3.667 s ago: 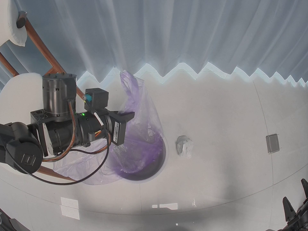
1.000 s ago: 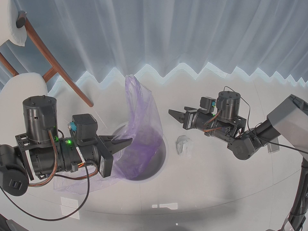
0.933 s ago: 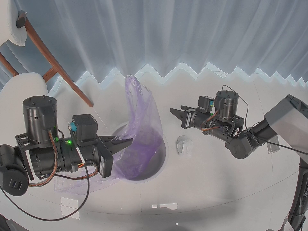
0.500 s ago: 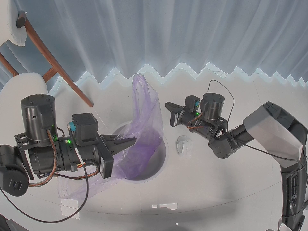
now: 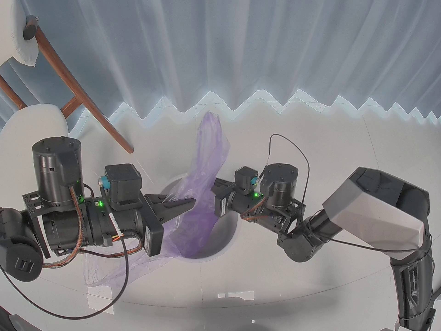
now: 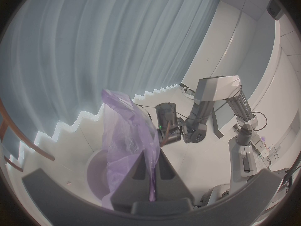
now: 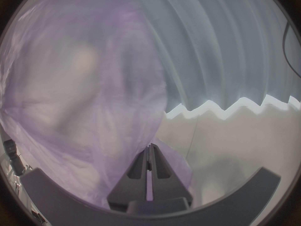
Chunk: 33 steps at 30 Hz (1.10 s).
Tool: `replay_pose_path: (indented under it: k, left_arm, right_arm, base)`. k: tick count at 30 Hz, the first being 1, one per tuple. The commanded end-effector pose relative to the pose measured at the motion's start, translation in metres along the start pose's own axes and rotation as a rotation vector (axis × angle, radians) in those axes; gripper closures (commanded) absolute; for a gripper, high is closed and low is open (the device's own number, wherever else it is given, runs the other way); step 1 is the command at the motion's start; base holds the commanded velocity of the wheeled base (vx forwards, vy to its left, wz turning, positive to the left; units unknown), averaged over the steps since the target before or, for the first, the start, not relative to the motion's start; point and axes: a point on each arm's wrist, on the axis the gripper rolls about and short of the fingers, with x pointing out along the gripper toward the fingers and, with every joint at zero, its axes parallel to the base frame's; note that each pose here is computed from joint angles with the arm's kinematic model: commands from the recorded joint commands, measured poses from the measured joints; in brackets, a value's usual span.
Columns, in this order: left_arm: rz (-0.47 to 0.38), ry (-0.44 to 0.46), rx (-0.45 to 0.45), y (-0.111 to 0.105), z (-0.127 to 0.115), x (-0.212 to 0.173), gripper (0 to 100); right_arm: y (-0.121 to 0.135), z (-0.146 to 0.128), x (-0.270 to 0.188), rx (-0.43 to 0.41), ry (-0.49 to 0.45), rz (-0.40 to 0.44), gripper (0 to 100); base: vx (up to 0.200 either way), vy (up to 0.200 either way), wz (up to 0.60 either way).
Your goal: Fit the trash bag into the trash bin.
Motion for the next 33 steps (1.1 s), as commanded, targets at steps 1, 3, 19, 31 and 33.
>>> replay_pose_path:
  k: [1,3,19,31,33]
  left_arm:
    - [0.003,0.006,-0.006,0.002,-0.002,0.002,100]
    - [0.003,0.008,-0.006,0.001,-0.002,0.002,100]
    - [0.005,0.032,-0.013,0.005,-0.007,0.011,100]
    - [0.014,0.006,-0.011,0.016,0.004,0.030,100]
    - [0.020,0.006,-0.011,0.017,0.005,0.033,100]
  right_arm:
    - [0.027,-0.016,-0.008,0.002,0.038,0.059,100]
    - [0.033,-0.020,-0.010,0.002,0.044,0.071,100]
    - [0.074,-0.026,-0.008,0.003,0.065,0.170,100]
    - [-0.001,0.011,-0.056,0.035,0.059,-0.017,100]
    - [0.001,0.009,-0.067,0.042,0.084,-0.019,100]
  base:
    - [0.000,0.000,0.00]
    - [0.000,0.000,0.00]
    - [0.000,0.000,0.00]
    - [0.000,0.000,0.00]
    - [0.000,0.000,0.00]
